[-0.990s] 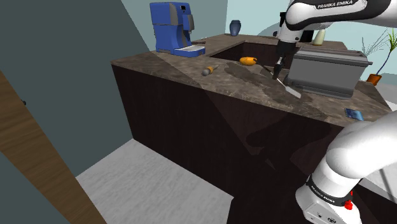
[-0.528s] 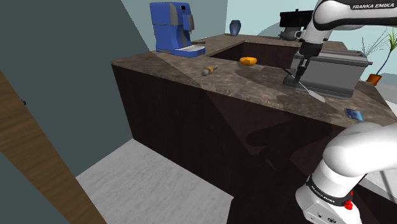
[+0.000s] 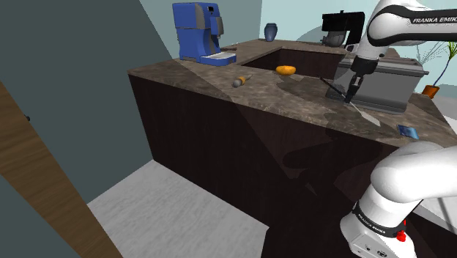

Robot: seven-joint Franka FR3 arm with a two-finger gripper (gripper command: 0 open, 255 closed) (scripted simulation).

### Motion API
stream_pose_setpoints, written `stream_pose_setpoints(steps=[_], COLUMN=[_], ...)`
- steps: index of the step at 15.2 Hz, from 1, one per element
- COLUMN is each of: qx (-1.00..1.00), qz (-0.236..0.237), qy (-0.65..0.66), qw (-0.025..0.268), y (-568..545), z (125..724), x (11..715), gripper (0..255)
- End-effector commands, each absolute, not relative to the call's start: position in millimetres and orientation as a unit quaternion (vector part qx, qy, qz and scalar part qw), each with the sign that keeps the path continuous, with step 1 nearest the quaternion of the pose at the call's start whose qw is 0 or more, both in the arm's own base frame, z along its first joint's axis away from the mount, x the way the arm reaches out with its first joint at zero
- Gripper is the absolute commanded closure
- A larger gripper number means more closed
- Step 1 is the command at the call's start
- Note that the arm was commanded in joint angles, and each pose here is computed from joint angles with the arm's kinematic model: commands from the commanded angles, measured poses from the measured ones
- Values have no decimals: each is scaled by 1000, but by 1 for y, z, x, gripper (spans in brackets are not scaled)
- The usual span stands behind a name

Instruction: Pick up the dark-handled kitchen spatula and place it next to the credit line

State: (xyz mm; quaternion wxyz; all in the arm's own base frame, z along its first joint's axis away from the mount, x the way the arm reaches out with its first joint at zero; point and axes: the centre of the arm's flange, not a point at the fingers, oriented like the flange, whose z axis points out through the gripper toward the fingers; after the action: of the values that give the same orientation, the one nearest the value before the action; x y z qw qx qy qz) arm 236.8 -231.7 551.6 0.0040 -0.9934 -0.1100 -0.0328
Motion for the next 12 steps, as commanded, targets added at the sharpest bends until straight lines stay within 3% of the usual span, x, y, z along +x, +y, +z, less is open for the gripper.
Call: stream_pose_setpoints(steps=[1,12], qx=[-993,-993], qz=[-33,-33], qy=[-110,-110], qw=[4,4], y=[-231,-231], z=[540,503], x=[236,236], gripper=[255,255])
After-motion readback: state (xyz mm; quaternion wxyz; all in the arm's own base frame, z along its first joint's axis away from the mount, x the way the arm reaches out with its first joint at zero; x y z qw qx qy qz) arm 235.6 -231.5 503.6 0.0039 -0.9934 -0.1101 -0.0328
